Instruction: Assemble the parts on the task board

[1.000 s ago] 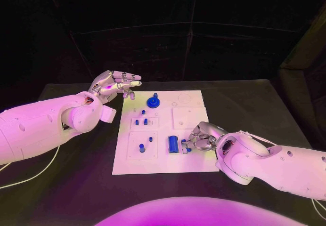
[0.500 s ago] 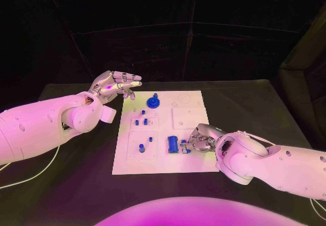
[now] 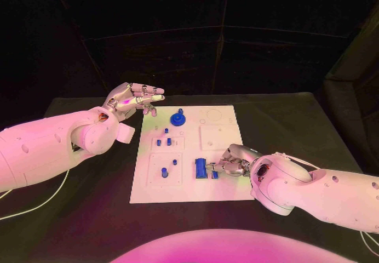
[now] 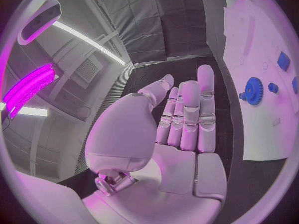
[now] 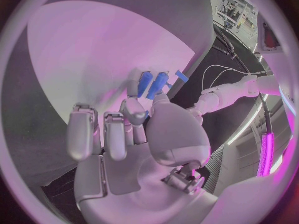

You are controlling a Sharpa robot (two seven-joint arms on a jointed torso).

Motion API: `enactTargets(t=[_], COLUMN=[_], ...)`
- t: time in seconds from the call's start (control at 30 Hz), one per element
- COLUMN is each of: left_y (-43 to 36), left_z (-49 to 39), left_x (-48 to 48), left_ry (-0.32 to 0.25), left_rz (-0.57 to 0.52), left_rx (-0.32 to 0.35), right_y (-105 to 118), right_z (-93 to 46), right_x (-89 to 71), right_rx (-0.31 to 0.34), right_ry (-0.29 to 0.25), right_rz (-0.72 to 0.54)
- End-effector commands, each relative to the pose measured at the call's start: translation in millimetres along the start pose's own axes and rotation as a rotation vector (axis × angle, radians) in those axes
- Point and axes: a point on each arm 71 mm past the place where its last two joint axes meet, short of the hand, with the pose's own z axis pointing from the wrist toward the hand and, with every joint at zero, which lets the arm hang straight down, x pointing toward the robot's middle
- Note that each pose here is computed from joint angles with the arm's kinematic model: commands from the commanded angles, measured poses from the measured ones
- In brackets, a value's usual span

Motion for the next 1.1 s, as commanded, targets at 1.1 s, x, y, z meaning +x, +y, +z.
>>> enactTargets(t=[1.1], left_y=[-0.1], left_z=[2.0], left_x=[0.4], left_ry=[0.01], left_rz=[-0.008], left_rx=[0.002], right_y=[-4.7], right_z=[-12.6], right_x=[-5.0], right_rx=[-0.081], right_ry=[0.02], right_rz=[-0.044])
